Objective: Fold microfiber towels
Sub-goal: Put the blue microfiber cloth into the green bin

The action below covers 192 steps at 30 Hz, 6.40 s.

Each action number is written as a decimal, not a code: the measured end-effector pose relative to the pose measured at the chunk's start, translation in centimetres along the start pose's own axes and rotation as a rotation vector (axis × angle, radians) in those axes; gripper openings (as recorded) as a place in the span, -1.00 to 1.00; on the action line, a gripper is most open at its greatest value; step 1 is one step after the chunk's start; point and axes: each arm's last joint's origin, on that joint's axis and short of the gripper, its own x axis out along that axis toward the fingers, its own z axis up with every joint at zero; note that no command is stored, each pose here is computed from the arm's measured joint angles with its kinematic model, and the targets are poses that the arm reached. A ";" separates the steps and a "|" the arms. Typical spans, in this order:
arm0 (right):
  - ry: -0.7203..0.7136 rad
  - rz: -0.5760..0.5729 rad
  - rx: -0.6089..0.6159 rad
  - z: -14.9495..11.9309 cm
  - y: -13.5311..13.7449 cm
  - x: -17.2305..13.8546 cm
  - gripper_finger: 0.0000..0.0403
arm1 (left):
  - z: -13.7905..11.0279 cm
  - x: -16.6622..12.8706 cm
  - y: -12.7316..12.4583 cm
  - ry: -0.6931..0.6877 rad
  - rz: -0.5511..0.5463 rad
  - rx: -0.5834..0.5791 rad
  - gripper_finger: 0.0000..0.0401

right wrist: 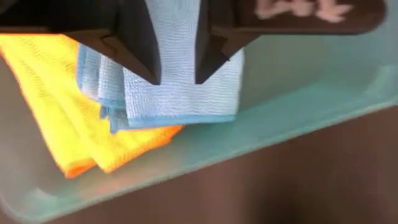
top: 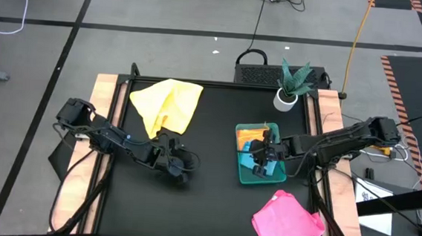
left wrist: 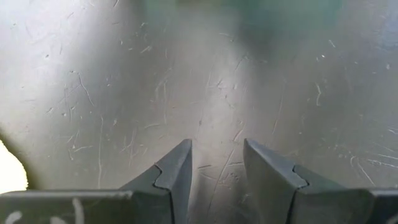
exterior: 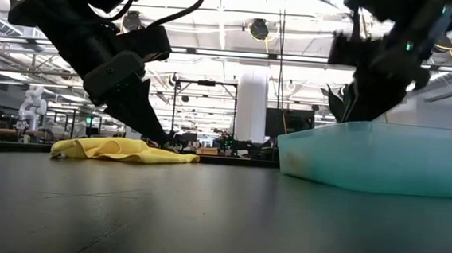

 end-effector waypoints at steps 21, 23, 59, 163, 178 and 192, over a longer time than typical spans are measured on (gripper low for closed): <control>-0.125 0.162 -0.471 1.1 -1.0 2.4 -0.97 | 0.1 0.0 -0.1 -0.014 -0.006 0.001 -0.28; -0.162 0.168 -0.379 1.4 -1.1 1.2 -0.95 | 0.2 0.0 -0.1 -0.015 -0.006 0.005 -0.28; -0.132 0.240 -0.122 2.1 -2.7 5.4 -0.94 | 5.9 12.2 5.5 -0.312 -0.225 -0.202 -0.28; -0.157 0.041 -0.041 -0.2 -2.9 1.2 -1.00 | 7.2 12.3 7.0 -0.406 -0.215 -0.196 -0.28; 0.019 0.256 -0.039 -2.8 -2.7 -0.3 -0.52 | 7.1 12.4 7.0 -0.391 -0.209 -0.190 -0.28; -0.181 0.084 0.084 -1.2 -3.9 -1.3 -0.50 | 7.2 12.3 7.0 -0.399 -0.212 -0.195 -0.28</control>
